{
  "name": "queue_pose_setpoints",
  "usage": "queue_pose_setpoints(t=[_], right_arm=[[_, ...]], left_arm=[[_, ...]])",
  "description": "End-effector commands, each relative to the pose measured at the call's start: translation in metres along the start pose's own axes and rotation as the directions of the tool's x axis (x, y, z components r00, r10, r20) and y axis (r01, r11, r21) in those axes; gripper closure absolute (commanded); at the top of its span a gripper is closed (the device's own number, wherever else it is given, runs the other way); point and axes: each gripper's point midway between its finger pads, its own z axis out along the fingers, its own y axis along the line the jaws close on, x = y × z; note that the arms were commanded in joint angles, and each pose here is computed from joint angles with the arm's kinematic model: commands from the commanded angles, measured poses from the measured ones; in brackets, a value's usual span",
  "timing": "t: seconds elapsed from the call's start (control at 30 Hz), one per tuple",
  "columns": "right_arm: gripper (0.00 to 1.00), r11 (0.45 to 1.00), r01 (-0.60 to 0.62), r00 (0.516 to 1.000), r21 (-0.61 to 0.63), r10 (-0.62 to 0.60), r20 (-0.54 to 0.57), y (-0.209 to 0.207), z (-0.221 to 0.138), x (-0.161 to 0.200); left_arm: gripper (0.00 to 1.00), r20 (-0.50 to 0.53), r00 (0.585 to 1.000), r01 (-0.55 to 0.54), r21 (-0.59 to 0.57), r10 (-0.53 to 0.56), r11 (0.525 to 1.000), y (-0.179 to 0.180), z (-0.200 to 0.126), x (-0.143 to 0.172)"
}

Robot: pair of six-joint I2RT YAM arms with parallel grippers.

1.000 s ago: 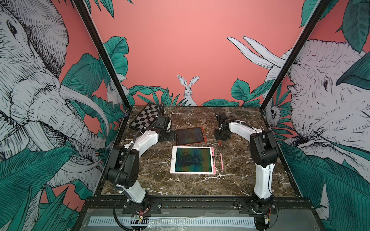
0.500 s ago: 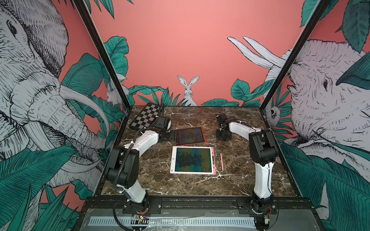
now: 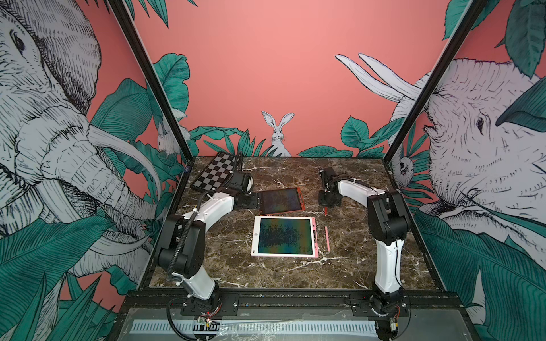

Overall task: Place the stylus back onto the writing tablet
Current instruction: Pick up the stylus from the center of the board.

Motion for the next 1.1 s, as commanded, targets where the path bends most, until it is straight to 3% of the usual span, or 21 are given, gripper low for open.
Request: queue_pose_setpoints(t=[0.0,0.2,0.7,1.07], right_arm=[[0.90,0.999,-0.008,0.999,0.038,0.009,-0.035,-0.009,0.020,0.010],[1.00,1.000,0.006,1.000,0.026,-0.006,-0.023,-0.006,0.017,0.006],[1.00,0.983,0.115,0.989,-0.140,-0.101,0.109,0.035,-0.063,-0.032],[1.00,0.956,0.198,0.978,-0.216,-0.178,0.109,0.076,-0.055,-0.045]], left_arm=[[0.24,-0.013,1.000,-0.006,-0.005,0.006,1.000,0.001,-0.003,0.004],[0.23,-0.010,1.000,-0.010,-0.003,0.010,1.000,0.000,-0.003,0.002],[0.24,0.000,1.000,-0.010,-0.006,0.010,1.000,0.000,-0.004,-0.003],[0.23,-0.005,1.000,-0.009,-0.011,0.009,1.000,0.001,-0.005,0.000]])
